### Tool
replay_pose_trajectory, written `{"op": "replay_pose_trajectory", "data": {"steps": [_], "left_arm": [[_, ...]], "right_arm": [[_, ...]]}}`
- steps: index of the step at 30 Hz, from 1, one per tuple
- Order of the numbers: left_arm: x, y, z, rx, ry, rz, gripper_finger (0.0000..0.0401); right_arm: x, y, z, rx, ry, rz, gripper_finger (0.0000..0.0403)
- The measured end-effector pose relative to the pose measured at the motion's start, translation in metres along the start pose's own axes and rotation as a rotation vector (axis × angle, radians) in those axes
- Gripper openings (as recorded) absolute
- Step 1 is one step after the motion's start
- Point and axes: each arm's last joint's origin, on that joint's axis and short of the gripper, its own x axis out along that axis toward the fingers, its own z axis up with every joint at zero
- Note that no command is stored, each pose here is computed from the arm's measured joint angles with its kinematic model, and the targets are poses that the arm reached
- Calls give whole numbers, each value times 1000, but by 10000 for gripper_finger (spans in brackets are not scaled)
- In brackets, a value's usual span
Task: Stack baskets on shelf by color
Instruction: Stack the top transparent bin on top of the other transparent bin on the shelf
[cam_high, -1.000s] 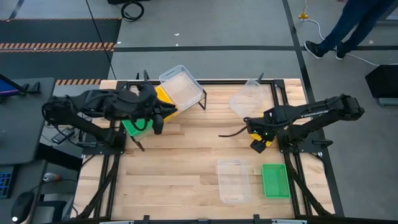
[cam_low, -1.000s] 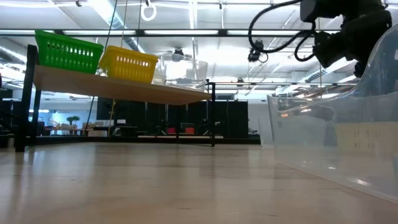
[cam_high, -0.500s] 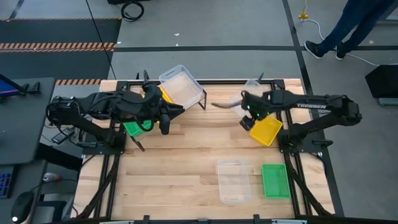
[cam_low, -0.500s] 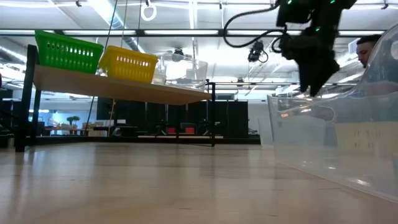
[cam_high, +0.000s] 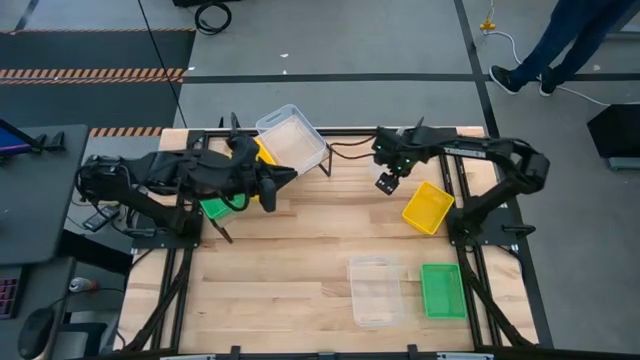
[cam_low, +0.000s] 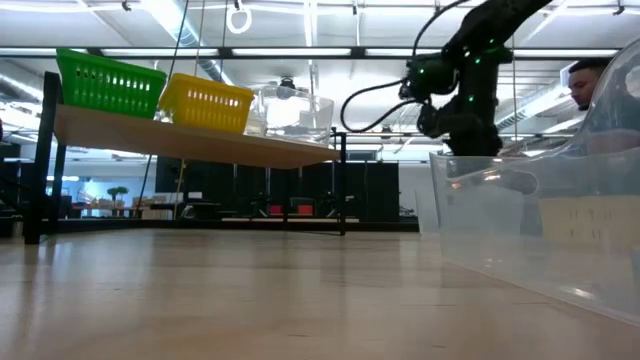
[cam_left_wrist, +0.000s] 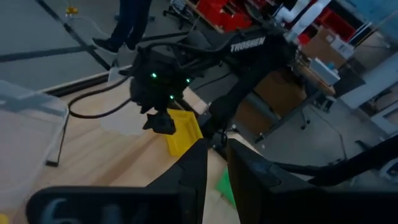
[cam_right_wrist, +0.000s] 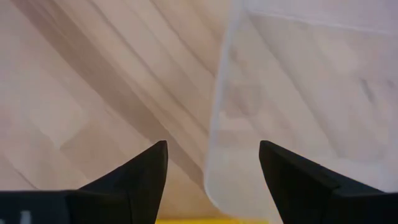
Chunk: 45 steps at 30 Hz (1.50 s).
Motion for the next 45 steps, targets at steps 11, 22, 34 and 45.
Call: {"op": "replay_pose_trajectory", "data": {"steps": [11,22,34,45], "left_arm": [[15,-8,-18,-99,40,27,57],[5,-15,-22,-124,4,20,48],[6,-13,-20,-9,2,33,48],[8,-10,-17,-10,-54,85,48]], "right_arm": [[49,6,11,-98,156,46,178],[18,2,9,-270,113,49,19],[-124,1,31,-500,-366,-98,10],[-196,33,37,-814,-770,-11,9]]}}
